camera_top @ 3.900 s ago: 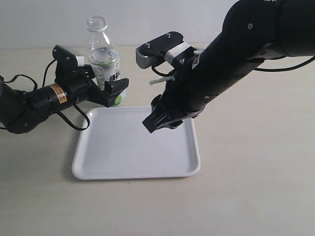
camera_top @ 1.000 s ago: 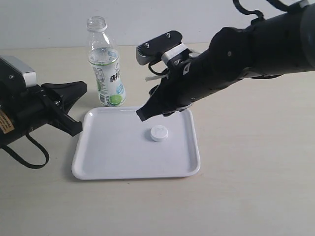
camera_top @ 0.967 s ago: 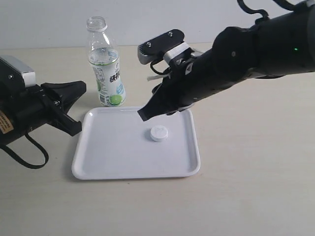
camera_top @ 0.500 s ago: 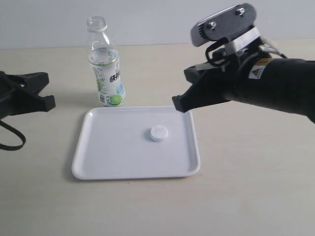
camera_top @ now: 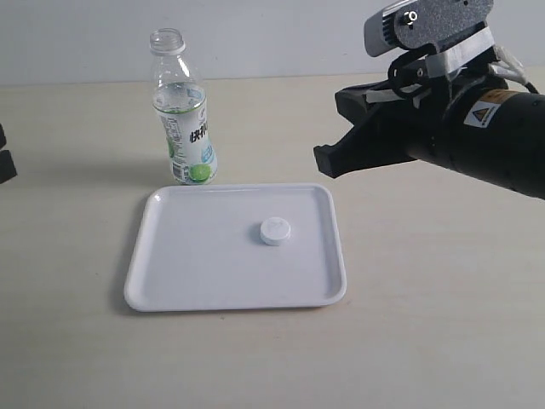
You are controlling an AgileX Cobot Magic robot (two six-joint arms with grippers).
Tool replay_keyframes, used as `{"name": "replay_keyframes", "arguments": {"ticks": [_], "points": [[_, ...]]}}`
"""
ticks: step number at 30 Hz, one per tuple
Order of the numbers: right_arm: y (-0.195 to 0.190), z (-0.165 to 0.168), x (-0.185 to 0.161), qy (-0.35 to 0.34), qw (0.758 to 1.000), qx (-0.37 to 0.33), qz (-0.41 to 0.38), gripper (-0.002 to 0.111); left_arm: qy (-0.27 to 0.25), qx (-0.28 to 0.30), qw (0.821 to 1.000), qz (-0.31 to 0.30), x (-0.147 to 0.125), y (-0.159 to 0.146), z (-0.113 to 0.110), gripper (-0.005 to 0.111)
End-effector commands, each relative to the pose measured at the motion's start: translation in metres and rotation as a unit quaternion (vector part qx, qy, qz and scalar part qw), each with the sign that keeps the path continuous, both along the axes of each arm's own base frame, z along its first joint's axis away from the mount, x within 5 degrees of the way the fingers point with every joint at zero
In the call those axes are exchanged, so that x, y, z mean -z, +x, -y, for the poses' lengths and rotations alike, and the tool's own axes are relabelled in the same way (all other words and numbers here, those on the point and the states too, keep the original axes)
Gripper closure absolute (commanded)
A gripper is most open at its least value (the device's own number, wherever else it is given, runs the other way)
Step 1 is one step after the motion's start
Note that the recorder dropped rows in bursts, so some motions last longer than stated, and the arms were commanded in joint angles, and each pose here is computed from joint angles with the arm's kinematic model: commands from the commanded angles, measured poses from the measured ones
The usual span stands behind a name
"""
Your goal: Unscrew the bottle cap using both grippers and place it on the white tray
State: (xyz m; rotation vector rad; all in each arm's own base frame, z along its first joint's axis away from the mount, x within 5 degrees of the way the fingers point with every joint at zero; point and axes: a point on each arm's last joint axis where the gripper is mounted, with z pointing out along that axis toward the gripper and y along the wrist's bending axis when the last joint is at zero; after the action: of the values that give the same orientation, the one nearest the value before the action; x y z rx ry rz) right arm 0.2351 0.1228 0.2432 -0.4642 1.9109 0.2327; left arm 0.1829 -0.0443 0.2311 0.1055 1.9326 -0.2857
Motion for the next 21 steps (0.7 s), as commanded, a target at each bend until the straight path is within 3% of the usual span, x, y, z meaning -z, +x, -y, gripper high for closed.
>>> {"name": "replay_keyframes", "arguments": {"ticks": [1,14,18,21], "points": [[-0.001,0.001,-0.001,-0.001,1.000,0.001,0.007,0.108,-0.011,-0.008,1.000,0.020,-0.011,-0.011,-0.004,0.107],[-0.001,0.001,-0.001,-0.001,1.000,0.001,0.007,0.108,-0.014,-0.008,0.999,0.039,-0.017,-0.016,-0.005,0.107],[-0.001,0.001,-0.001,0.000,1.000,0.001,0.007,0.108,0.008,-0.023,0.999,-0.023,-0.007,-0.021,-0.009,0.107],[-0.001,0.001,-0.001,0.000,1.000,0.001,0.007,0.108,0.023,-0.045,0.997,-0.051,-0.010,-0.048,-0.019,0.107]]}}
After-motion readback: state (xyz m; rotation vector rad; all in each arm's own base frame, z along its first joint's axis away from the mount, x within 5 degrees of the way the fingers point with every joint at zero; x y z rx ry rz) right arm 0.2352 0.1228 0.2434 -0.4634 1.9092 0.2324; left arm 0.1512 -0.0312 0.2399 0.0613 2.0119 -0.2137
